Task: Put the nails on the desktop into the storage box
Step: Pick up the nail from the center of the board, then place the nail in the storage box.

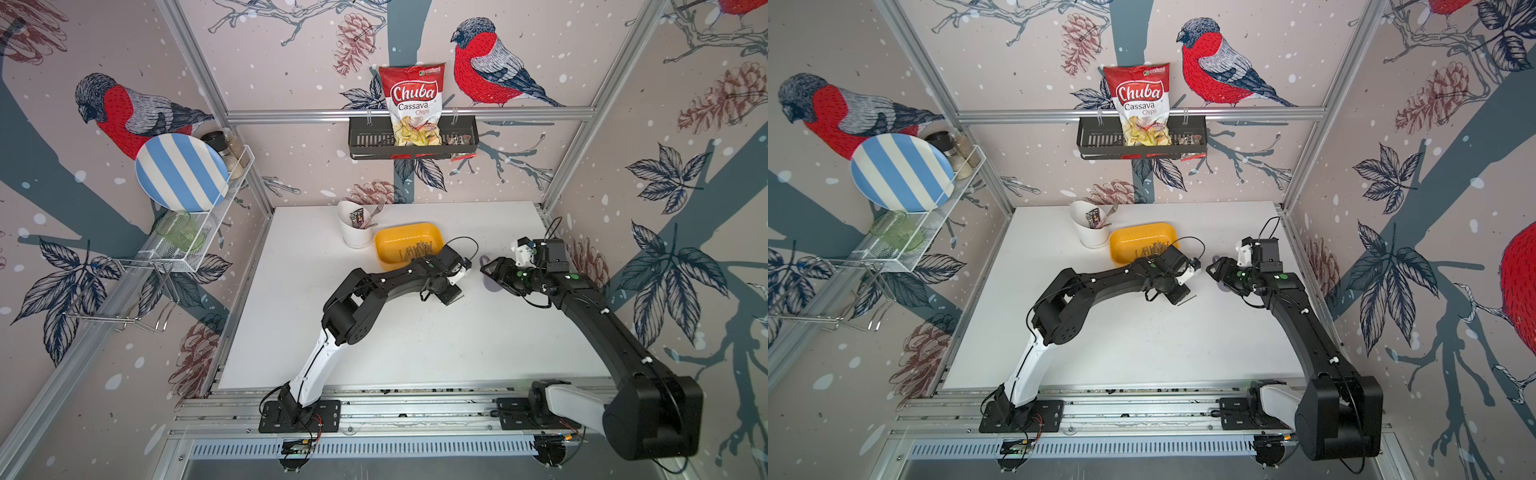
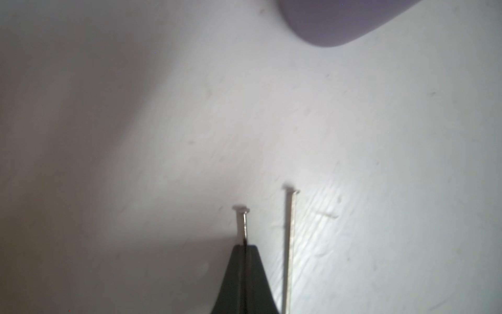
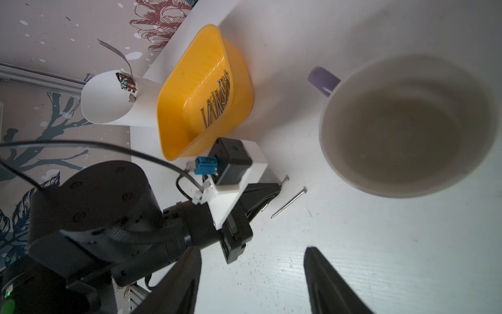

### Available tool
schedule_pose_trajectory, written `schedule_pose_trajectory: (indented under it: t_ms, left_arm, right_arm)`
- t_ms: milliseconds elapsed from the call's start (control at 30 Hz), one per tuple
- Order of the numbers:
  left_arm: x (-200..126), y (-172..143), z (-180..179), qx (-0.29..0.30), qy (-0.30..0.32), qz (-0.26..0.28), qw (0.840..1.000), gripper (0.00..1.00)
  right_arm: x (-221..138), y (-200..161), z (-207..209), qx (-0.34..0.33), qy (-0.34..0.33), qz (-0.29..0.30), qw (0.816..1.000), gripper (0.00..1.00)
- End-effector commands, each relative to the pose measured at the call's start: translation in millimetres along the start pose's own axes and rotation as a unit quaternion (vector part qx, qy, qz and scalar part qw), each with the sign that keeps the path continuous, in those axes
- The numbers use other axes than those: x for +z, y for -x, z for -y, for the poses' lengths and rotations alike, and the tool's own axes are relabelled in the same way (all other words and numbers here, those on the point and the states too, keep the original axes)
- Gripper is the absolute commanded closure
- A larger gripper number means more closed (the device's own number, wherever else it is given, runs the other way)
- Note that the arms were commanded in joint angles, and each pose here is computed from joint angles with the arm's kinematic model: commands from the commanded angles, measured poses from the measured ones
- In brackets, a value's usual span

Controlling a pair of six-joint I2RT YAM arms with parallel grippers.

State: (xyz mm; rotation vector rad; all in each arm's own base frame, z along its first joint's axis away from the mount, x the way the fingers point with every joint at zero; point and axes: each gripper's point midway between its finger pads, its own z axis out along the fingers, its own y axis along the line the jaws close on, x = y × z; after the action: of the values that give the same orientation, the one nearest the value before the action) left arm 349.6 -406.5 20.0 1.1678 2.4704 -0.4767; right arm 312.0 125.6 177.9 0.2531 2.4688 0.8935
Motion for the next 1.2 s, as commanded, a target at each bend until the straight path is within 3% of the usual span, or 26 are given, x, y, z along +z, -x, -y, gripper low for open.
schedule_pose_trajectory:
  t_ms: [0, 233, 433, 500, 600, 733, 833, 1000, 1033, 1067, 1167]
  left_arm:
    - [-19, -39, -37, -0.089, 0.035, -0.061, 0.994, 1.0]
    - [-69, -12, -48, -0.171, 0.01, 0.012, 0.985, 1.0]
    - [-113, -1, -46, -0.221, -0.005, 0.07, 0.973, 1.0]
    - [-128, 3, -55, -0.246, -0.002, 0.09, 0.965, 1.0]
    - [-151, 15, -82, -0.295, 0.008, 0.126, 0.947, 1.0]
    - [-170, 38, -117, -0.349, 0.003, 0.176, 0.92, 1.0]
    - [-170, 55, -136, -0.373, 0.004, 0.194, 0.907, 1.0]
    - [-145, 74, -154, -0.39, -0.003, 0.199, 0.899, 1.0]
    - [-139, 76, -157, -0.393, -0.004, 0.198, 0.898, 1.0]
    - [-132, 77, -161, -0.398, -0.002, 0.196, 0.896, 1.0]
    - [-118, 80, -170, -0.403, 0.0, 0.197, 0.894, 1.0]
  right_arm:
    - [8, 4, -18, -0.021, 0.011, 0.005, 1.0, 0.36]
    - [33, -10, -32, -0.066, -0.041, -0.031, 0.997, 0.36]
    - [41, -17, -19, -0.054, -0.081, -0.046, 0.994, 0.36]
    - [44, -19, -20, -0.047, -0.078, -0.05, 0.995, 0.36]
    - [50, -27, -20, -0.039, -0.074, -0.062, 0.995, 0.24]
    - [62, -44, -12, -0.024, -0.1, -0.087, 0.991, 0.24]
    - [67, -51, -4, -0.018, -0.129, -0.102, 0.986, 0.23]
    - [68, -47, 1, -0.005, -0.151, -0.098, 0.984, 0.18]
    - [69, -46, 0, -0.002, -0.151, -0.096, 0.984, 0.05]
    - [69, -46, 1, 0.002, -0.152, -0.094, 0.984, 0.0]
    - [66, -41, 3, 0.009, -0.161, -0.079, 0.984, 0.0]
